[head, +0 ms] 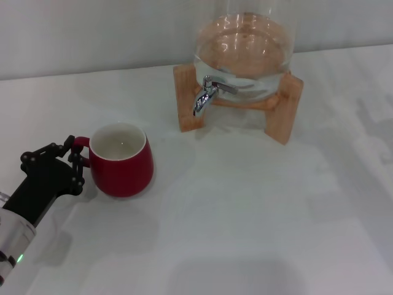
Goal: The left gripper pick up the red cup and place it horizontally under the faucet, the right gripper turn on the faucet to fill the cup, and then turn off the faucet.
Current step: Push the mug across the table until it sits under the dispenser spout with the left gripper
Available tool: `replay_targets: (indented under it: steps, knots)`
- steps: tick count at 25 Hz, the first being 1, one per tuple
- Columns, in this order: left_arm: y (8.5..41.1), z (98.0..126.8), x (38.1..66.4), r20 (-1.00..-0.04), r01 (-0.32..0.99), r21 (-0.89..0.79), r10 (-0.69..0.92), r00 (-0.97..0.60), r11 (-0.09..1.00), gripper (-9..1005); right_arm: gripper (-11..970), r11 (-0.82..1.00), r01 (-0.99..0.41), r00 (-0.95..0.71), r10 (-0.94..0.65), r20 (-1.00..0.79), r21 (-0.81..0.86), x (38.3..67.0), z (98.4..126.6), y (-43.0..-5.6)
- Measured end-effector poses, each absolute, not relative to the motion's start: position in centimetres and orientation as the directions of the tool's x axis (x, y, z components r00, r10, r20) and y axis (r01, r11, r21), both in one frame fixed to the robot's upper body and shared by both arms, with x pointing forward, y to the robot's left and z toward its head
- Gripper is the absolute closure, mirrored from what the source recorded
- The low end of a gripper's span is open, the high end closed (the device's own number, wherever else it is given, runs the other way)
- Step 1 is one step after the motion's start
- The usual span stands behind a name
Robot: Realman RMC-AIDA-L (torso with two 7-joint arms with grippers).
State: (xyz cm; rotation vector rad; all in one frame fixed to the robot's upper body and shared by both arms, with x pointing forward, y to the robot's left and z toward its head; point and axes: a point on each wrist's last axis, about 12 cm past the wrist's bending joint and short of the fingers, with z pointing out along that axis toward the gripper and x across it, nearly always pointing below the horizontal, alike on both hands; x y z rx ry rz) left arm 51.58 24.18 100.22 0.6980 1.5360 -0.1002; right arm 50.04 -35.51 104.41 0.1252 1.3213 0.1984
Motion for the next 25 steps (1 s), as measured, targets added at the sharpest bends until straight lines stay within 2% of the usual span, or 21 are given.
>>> replay_targets:
  steps: [13, 25]
  knots:
    - [23.7, 100.8, 52.5, -0.962, 0.492, 0.253, 0.269, 0.04, 0.833, 895, 238, 0.976, -0.073, 0.234, 0.215, -0.948, 0.203, 50.0, 104.4, -35.5]
    - [22.6, 101.1, 53.9, -0.958, 0.54, 0.252, 0.286, 0.022, 0.803, 895, 238, 0.974, -0.075, 0.233, 0.224, -0.946, 0.212, 50.0, 104.4, -35.5]
